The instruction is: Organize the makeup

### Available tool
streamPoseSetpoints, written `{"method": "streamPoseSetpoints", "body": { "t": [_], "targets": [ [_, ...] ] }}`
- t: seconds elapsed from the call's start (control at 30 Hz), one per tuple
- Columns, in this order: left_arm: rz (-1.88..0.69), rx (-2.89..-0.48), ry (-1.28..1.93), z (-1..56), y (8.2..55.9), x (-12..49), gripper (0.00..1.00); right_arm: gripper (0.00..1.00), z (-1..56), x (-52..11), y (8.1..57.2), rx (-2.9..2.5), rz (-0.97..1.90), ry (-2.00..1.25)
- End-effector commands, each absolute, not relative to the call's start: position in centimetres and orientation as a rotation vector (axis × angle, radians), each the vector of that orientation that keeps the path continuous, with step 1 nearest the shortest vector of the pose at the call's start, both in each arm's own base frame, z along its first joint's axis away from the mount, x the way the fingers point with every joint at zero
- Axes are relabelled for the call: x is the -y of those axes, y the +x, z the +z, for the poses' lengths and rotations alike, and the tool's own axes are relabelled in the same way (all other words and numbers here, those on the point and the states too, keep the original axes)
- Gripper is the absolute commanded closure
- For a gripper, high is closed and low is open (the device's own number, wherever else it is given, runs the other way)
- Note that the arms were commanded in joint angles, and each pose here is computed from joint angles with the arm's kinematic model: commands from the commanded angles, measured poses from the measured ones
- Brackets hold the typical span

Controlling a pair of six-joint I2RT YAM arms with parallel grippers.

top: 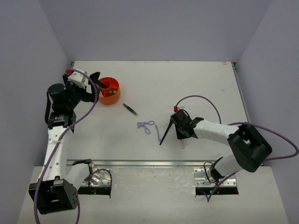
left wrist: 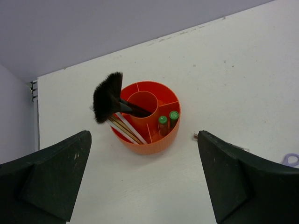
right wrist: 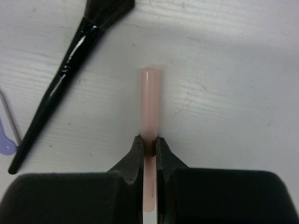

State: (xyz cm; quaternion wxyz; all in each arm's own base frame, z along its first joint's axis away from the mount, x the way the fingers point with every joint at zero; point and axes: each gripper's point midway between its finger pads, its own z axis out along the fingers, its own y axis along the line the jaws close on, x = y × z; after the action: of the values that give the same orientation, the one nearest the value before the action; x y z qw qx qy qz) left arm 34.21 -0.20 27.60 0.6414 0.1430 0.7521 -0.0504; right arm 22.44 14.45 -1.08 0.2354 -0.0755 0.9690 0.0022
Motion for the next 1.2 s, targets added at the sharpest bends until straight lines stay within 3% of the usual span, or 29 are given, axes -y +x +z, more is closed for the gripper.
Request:
{"method": "streamPoseSetpoints", "body": {
  "t": [0.0,0.17,0.43,0.53,0.57,0.63,0.77,0.9,1.0,1.17],
  "targets": [
    [-0.142,-1.659,0.355,29.2,33.7,1.2,0.05,1.0,1.0,-13.3,22.6,-2.586,-0.043,-0.259],
    [-0.162,-1.66,0.352,29.3,33.7,1.4,0.05,1.0,7.4,-17.1,25.7,-2.307,0.19,-0.376],
    [0.031,-1.763,0.262,27.0,33.4,-2.1,0.05,1.0,32.7,-28.0,30.4,-1.23,0.774,-0.427],
    [0.158,-1.848,0.204,24.2,32.6,-4.7,0.03,1.0,35.7,-33.4,35.3,-1.174,0.841,-0.445],
    [0.171,-1.87,0.193,23.4,32.4,-5.1,0.03,1.0,39.0,-34.2,35.5,-1.104,0.869,-0.446],
    [0.203,-1.913,0.18,21.2,31.7,-5.9,0.03,1.0,36.4,-39.0,39.1,-1.147,0.933,-0.51],
    [0.241,-1.948,0.156,18.9,31.1,-6.7,0.03,1.0,37.7,-44.4,45.2,-1.017,0.948,-0.489],
    [0.248,-1.966,0.134,17.2,31.2,-7.1,0.02,1.0,31.7,-48.4,50.6,-1.023,0.942,-0.451],
    [0.229,-2.001,0.119,15.6,31.5,-7.1,0.02,1.0,31.1,-50.7,52.1,-0.965,0.974,-0.45],
    [0.205,-2.034,0.115,14.2,31.8,-7.1,0.02,1.0,25.2,-52.1,53.4,-1.026,0.925,-0.443]
  ]
}}
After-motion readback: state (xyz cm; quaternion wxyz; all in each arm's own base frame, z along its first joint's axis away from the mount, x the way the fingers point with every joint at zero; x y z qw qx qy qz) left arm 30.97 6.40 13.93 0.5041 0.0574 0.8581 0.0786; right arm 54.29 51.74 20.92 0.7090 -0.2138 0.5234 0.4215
